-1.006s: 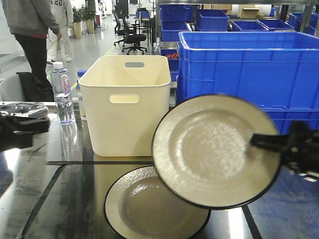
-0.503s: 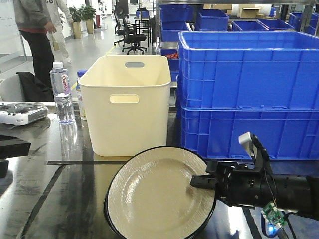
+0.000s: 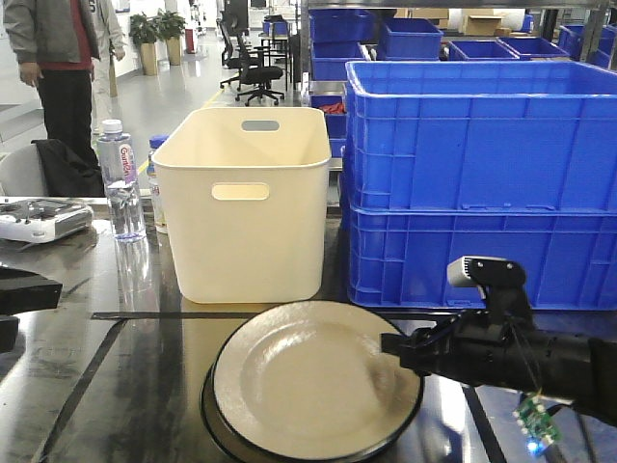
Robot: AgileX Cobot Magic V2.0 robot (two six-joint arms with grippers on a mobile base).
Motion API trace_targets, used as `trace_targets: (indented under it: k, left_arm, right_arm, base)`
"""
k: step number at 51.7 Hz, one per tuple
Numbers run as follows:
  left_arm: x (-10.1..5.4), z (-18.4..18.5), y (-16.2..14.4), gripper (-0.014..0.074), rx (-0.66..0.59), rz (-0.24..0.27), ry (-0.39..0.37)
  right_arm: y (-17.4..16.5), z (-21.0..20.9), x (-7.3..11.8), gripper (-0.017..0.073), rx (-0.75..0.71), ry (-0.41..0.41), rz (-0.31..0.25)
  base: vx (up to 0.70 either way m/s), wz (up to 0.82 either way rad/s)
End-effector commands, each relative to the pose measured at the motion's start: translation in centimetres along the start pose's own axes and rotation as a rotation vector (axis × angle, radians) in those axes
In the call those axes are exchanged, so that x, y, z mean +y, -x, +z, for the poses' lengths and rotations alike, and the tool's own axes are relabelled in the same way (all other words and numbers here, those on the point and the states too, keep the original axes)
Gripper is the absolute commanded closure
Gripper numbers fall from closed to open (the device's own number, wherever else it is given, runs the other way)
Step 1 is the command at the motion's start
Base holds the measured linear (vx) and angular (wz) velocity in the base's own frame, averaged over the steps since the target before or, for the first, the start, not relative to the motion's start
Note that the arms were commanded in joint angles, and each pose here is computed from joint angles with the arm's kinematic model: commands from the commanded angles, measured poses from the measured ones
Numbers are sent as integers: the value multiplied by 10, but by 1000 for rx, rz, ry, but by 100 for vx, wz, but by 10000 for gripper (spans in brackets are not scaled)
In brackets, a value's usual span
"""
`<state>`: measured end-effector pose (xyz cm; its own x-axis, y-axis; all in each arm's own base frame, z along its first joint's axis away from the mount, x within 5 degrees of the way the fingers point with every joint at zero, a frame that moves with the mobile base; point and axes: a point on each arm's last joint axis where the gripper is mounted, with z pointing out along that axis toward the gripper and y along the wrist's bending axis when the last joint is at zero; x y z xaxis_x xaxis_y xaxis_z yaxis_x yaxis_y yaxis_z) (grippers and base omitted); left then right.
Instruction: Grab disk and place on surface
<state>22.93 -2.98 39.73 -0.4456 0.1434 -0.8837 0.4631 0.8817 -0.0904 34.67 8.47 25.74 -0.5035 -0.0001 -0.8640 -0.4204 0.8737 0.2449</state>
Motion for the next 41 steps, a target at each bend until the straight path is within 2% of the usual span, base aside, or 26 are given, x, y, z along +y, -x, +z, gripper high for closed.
trace_targets:
  k: [1,6,11,14,21,22,27,32,37,41]
  left_arm:
    - [4,2,-1,598,-52,-65,35]
    - [8,13,-21,598,3,-102,41]
    - [13,24,-44,596,49,-131,74]
    - [18,29,-56,596,69,-130,117]
    - [27,35,-80,596,118,-182,219]
    - [28,35,-84,596,133,-181,229]
    - [29,36,-97,596,193,-197,252]
    - [27,33,-106,596,220,-184,259]
    - [20,22,-109,596,175,-182,277]
    - [13,10,-111,596,127,-166,291]
  right_arm:
    - [33,-27,0,17,-121,-139,-144]
    - [48,-51,-1,37,-168,-263,-226]
    - [62,-79,7,123,-241,-310,-268]
    - [71,-99,16,224,-299,-312,-279]
    - [76,-149,37,558,-429,-297,-234]
    - [74,-154,39,575,-438,-295,-225]
    - [49,-180,48,574,-456,-284,-219]
    - [17,-205,55,572,-470,-293,-256]
    - [-16,-227,62,571,-501,-298,-287]
    - [-40,-240,65,569,-534,-297,-276]
  base:
    - [0,0]
    - [0,0]
    - [0,0]
    - [0,0]
    - [0,0]
    - [0,0]
    - [0,0]
    - [0,0]
    - [0,0]
    - [0,0]
